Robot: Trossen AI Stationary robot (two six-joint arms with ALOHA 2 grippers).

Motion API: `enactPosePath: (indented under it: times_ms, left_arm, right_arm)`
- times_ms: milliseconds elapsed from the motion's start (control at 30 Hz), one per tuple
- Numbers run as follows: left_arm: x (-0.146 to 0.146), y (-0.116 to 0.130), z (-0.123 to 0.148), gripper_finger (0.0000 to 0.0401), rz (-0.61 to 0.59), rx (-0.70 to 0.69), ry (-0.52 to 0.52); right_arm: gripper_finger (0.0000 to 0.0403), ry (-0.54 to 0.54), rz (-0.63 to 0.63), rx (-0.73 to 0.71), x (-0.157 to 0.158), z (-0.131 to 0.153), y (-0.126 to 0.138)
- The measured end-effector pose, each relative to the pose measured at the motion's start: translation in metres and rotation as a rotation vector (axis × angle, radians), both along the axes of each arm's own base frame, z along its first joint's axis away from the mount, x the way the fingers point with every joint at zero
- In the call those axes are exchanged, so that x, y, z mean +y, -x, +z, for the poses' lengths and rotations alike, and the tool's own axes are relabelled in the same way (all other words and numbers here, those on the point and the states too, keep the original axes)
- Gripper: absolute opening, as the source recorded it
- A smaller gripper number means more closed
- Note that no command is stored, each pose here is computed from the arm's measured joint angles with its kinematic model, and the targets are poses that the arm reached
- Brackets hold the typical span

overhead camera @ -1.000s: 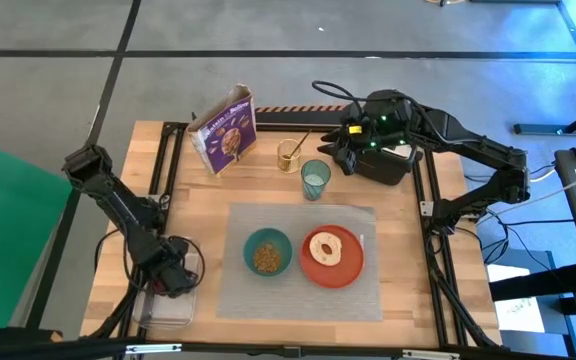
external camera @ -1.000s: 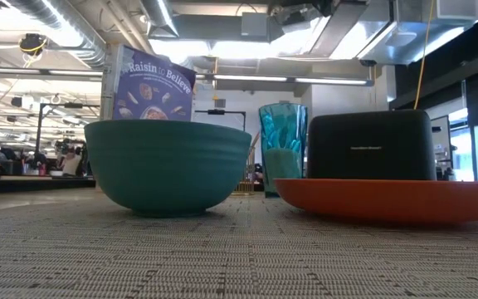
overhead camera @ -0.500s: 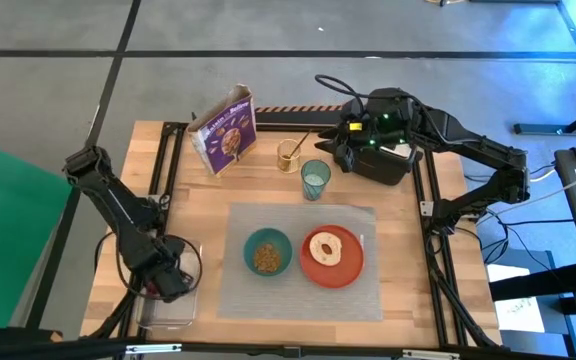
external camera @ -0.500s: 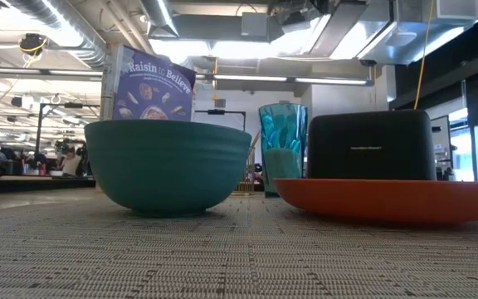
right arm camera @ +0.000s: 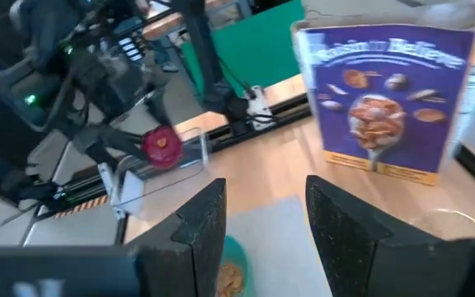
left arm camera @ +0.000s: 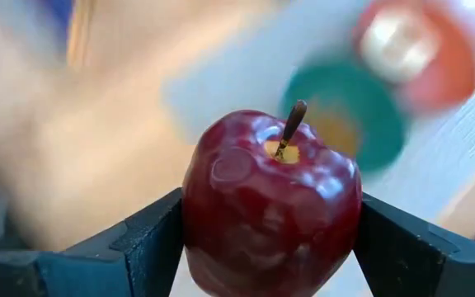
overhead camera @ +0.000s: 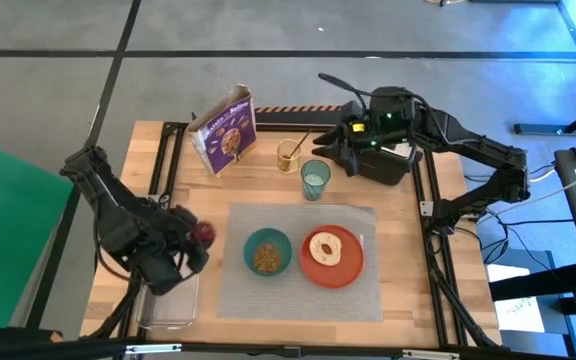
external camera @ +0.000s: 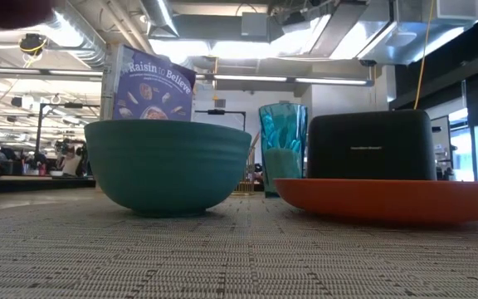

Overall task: Arrange a breakfast setting
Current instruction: Put the red apple on the orange plate

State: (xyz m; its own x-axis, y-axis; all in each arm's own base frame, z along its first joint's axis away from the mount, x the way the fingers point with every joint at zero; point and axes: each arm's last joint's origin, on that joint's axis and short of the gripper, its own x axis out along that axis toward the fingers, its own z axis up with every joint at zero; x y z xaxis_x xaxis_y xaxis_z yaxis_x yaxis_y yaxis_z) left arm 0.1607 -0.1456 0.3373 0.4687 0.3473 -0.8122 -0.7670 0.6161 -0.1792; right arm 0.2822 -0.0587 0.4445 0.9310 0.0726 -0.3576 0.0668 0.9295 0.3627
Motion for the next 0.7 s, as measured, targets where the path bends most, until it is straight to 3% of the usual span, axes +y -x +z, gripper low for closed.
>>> enactPosePath:
  times_ms: [133,233,500,700]
  left_arm:
    - [0.012,-0.021,0.021,0.0296,-0.111,-0.148,-0.239]
    - [0.021,-0.038,0.031,0.0296,-0.169,-0.173,-0.339]
    - [0.043,-0.084,0.060,0.0296,-0.275,-0.297,-0.513]
    - [0.061,-0.106,0.074,0.0296,-0.379,-0.388,-0.514]
  right_arm:
    - [0.0159,-0.001,0.114,-0.054,0.019,-0.004,-0.021]
    - [0.0159,0.000,0.218,-0.142,0.036,-0.005,-0.042]
    - [0.0159,0.090,0.309,-0.282,0.054,-0.011,-0.071]
    - [0.0159,0.153,0.337,-0.329,0.055,-0.008,-0.072]
